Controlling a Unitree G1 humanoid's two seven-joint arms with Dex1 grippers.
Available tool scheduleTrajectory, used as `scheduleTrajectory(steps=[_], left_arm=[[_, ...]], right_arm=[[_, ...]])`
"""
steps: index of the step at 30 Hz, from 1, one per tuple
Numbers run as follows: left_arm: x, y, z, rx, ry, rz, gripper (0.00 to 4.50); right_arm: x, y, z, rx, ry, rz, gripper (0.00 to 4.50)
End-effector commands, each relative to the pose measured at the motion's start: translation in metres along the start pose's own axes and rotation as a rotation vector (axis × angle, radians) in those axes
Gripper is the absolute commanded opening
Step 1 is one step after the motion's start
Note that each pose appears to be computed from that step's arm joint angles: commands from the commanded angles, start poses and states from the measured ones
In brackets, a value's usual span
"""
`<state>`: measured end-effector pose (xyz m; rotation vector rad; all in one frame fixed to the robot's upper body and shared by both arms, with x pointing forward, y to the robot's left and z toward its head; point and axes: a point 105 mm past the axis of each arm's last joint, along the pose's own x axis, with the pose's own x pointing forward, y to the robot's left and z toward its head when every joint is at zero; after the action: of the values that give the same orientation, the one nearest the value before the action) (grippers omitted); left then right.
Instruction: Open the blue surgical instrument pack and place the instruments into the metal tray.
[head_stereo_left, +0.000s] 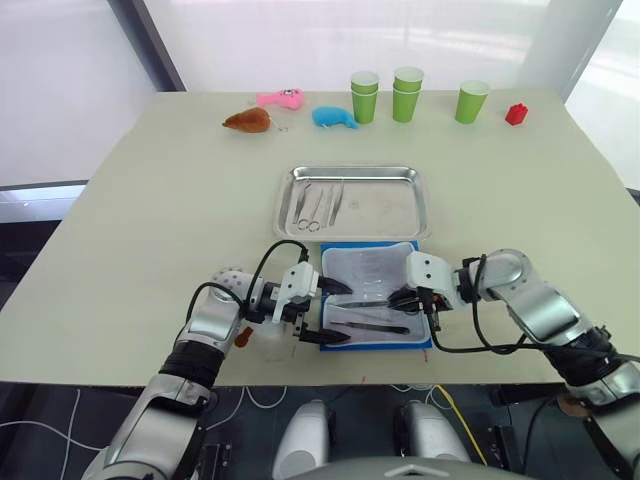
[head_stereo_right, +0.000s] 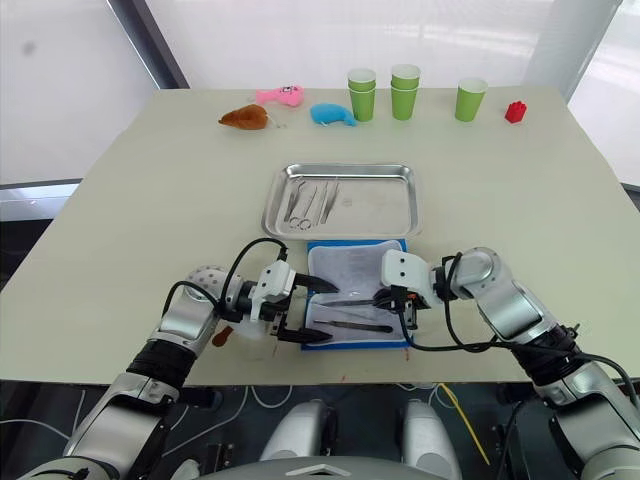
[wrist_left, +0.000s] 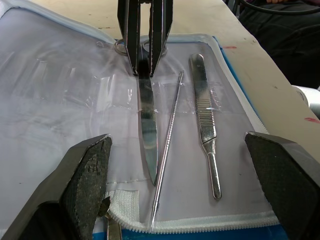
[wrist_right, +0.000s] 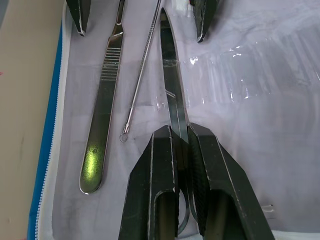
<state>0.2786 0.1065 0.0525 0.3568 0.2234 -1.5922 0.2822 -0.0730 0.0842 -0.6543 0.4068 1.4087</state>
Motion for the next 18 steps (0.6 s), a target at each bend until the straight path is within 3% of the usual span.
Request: scheduleTrajectory(steps=[1,18], left_arm=[[0.017,-0.027,-0.043,-0.174,0.085,-0.073,4.50],[0.020,-0.029,-0.045,-0.178,0.079,-0.070,4.50]], right_arm=[[0.001,0.001,0.023,-0.056,-0.040,0.000,0.03],[-0.010,-0.001,0.039,-0.184,0.079,-0.013,0.03]])
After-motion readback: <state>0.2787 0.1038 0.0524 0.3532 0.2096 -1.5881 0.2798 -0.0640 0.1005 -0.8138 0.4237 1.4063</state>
